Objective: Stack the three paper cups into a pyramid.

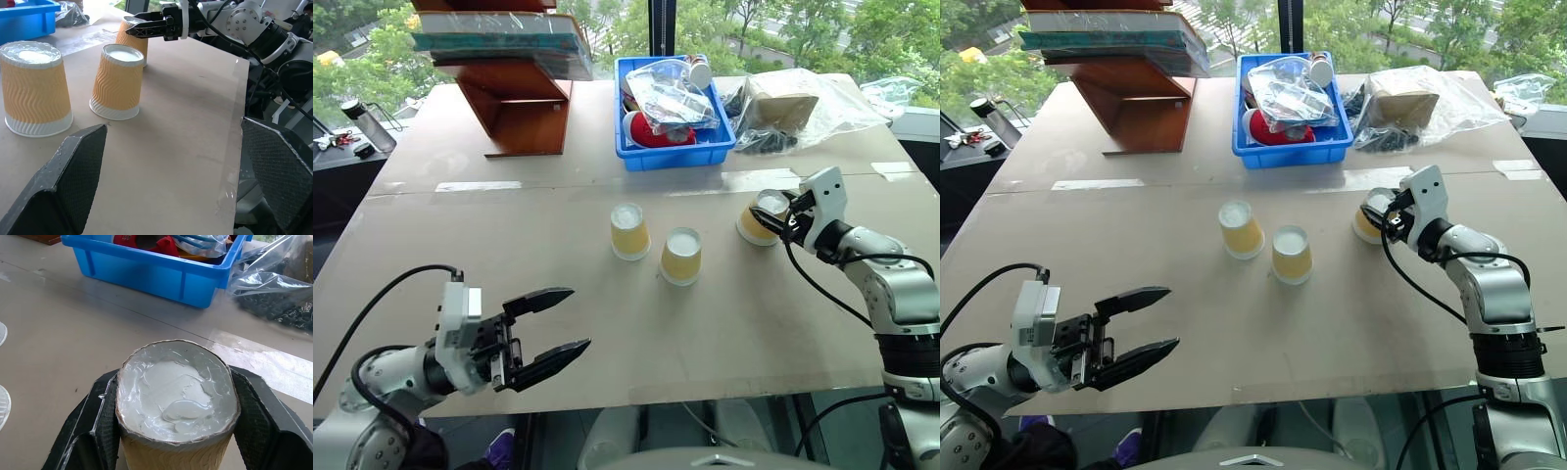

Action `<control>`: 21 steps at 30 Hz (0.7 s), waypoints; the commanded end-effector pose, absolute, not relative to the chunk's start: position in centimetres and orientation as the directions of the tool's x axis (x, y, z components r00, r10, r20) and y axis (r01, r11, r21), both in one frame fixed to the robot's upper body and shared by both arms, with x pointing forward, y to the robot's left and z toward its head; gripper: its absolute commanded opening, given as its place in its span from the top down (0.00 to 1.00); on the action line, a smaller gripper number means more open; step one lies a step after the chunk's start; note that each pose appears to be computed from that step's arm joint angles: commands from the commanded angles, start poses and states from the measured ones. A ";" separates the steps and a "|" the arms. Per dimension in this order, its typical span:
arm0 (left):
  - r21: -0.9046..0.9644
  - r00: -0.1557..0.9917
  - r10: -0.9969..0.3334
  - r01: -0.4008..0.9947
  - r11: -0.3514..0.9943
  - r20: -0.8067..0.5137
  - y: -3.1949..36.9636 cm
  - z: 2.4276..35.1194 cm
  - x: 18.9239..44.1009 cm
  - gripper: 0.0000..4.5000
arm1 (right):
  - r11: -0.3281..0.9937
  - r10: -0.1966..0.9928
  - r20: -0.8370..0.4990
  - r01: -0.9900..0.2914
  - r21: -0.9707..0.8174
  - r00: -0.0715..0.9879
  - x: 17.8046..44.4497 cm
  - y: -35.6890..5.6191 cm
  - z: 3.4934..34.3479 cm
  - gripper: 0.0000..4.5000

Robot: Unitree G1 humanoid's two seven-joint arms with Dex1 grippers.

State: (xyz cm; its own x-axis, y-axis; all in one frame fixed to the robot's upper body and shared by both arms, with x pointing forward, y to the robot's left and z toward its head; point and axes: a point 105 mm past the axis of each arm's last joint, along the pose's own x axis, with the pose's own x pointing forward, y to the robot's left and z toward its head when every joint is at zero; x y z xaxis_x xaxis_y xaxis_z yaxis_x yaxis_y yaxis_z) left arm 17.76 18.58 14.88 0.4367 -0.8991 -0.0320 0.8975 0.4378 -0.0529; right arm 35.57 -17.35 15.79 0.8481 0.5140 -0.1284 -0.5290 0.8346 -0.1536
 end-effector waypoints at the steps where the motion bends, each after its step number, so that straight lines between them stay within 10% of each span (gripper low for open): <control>1: -0.032 0.433 -0.901 0.901 0.433 -0.014 18.6 15.3 17.7 0.00 | 0.821 0.530 -0.079 -0.534 -0.202 0.844 34.9 -17.6 17.8 0.46; 11: -0.035 0.437 -0.899 0.898 0.438 -0.020 18.9 15.2 17.6 0.00 | 0.600 0.749 -0.191 -0.771 -0.212 0.635 28.3 -14.8 18.9 0.46; 21: -0.032 0.425 -0.905 0.904 0.426 -0.022 18.9 15.1 18.0 0.00 | 0.777 0.584 -0.150 -0.603 -0.180 0.798 28.9 -13.4 17.6 0.46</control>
State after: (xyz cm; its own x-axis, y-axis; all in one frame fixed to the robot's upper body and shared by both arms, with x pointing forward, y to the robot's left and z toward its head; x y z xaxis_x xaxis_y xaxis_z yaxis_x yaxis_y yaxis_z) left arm 18.01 18.86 14.67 0.4373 -0.8989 -0.0280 0.8967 0.4382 -0.0631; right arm 29.30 -13.71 16.69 0.7785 0.6011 -0.1808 -0.6256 0.7665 -0.1451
